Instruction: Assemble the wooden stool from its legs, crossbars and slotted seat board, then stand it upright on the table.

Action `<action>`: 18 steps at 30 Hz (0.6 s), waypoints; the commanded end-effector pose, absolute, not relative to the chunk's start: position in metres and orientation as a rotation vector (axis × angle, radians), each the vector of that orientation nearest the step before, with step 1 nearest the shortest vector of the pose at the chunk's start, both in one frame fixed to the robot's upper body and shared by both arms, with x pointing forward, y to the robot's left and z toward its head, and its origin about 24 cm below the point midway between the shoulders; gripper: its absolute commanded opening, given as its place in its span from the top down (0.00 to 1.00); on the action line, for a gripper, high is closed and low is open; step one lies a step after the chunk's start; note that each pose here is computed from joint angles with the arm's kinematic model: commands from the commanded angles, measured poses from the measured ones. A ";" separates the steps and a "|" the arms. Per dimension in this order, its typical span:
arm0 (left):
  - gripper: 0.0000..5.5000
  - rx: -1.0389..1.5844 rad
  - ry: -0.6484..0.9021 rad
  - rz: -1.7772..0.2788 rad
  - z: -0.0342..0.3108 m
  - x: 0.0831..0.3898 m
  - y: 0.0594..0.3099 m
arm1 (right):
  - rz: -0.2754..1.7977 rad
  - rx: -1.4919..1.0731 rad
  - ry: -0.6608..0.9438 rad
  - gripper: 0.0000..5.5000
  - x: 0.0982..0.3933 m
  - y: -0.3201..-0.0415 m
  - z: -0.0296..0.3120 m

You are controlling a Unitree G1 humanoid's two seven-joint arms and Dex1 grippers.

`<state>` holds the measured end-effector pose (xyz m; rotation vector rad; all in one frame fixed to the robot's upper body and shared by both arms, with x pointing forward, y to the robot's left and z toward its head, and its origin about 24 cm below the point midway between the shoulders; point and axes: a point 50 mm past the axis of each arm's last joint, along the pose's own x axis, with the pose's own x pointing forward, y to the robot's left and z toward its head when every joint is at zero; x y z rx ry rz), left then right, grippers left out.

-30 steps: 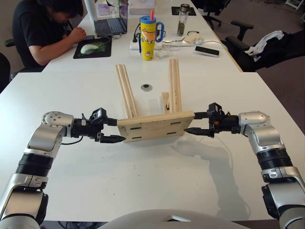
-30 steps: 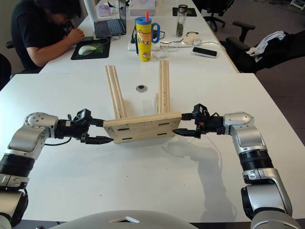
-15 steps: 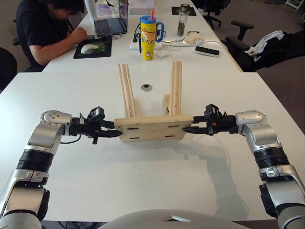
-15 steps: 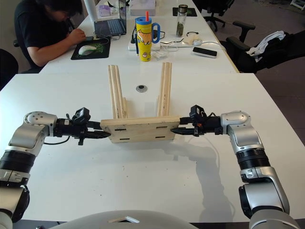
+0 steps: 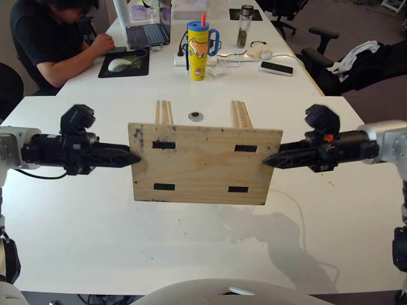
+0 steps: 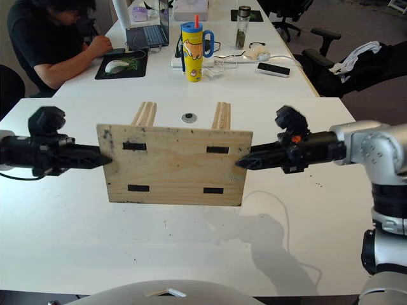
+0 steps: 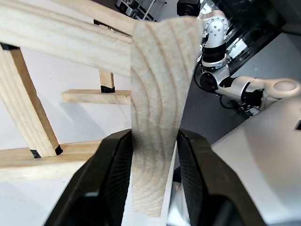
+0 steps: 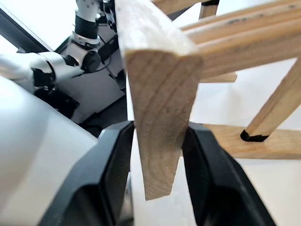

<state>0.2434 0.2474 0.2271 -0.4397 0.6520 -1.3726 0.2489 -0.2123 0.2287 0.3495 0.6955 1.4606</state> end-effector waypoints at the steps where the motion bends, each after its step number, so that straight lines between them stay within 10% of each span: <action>1: 0.74 -0.577 0.623 -1.603 0.286 0.255 0.223 | 1.804 0.595 0.656 0.73 0.256 -0.192 0.300; 8: 0.76 -0.853 0.885 -1.455 0.218 0.261 0.236 | 1.573 0.932 0.924 0.76 0.281 -0.196 0.222; 18: 0.61 -0.955 0.774 -1.315 0.219 0.284 0.255 | 1.383 1.066 0.936 0.69 0.283 -0.224 0.195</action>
